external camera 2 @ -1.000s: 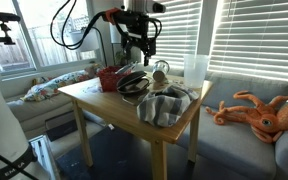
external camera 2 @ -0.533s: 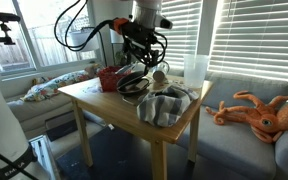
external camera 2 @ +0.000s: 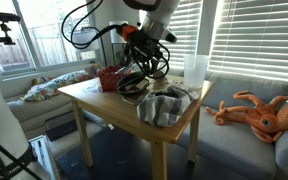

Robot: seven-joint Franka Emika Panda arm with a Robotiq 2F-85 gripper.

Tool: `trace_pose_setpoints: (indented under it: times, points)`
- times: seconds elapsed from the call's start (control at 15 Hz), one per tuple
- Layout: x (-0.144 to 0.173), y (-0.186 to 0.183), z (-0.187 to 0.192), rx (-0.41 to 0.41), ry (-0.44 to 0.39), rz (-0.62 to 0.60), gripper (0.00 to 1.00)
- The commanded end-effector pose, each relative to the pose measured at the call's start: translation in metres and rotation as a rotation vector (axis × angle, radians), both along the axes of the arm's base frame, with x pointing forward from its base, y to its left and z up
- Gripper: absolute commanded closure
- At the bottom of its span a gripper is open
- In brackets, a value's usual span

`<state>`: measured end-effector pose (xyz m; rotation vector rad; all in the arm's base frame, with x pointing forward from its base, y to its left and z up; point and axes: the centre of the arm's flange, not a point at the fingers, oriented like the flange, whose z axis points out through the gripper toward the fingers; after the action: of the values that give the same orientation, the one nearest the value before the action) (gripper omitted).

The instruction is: Pour the contents of the black pouch into the red basket

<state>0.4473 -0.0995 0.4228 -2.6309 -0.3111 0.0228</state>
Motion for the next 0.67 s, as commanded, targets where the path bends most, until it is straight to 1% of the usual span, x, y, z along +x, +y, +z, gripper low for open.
trace_pose_setpoints:
  times: [0.0, 0.07, 0.33, 0.6]
  points:
    - [0.019, -0.012, -0.005, 0.063, 0.047, -0.004, 0.0]
    - [0.021, -0.014, -0.007, 0.072, 0.054, -0.01, 0.19]
    - [0.027, -0.019, -0.008, 0.087, 0.07, -0.021, 0.48]
    - [0.029, -0.021, -0.001, 0.104, 0.071, -0.014, 0.76]
